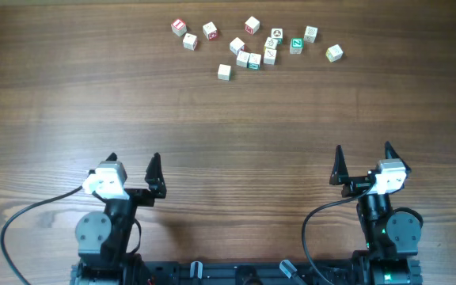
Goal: Form a tower
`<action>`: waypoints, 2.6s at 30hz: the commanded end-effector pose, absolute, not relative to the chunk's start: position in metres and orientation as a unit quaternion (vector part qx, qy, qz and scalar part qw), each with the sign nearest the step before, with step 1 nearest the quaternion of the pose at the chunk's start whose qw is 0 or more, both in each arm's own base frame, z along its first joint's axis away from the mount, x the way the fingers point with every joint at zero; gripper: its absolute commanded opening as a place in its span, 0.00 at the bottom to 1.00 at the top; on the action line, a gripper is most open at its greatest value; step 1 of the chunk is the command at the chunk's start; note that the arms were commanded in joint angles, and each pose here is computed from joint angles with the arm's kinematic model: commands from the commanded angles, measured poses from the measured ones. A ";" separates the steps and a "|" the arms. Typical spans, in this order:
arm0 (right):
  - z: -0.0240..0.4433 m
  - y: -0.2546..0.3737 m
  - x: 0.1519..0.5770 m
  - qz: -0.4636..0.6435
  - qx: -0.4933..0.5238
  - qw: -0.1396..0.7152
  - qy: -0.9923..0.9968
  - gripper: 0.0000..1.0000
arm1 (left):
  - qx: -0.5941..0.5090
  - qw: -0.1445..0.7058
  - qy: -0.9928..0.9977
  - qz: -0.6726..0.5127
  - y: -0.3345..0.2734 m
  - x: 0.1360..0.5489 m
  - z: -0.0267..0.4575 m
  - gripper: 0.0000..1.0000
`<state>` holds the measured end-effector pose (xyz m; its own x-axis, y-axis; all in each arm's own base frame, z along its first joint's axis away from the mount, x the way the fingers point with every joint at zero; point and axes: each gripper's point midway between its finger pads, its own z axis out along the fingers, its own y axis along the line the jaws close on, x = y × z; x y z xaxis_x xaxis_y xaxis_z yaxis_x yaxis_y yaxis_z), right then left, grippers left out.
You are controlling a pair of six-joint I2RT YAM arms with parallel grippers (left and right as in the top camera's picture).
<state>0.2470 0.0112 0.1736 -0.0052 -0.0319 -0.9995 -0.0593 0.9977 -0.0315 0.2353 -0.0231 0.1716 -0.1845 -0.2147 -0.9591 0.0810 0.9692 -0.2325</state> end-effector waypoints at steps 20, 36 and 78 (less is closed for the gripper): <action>0.175 0.014 0.247 0.010 -0.042 0.707 0.706 1.00 | -0.023 0.588 0.794 -0.155 -0.041 0.290 0.269 1.00; 0.175 0.014 0.247 0.010 -0.042 0.707 0.706 1.00 | -0.020 0.610 0.777 -0.154 -0.040 0.293 0.282 1.00; 0.175 0.014 0.247 0.010 -0.042 0.707 0.706 1.00 | 0.050 0.520 0.828 -0.204 -0.128 0.423 0.303 1.00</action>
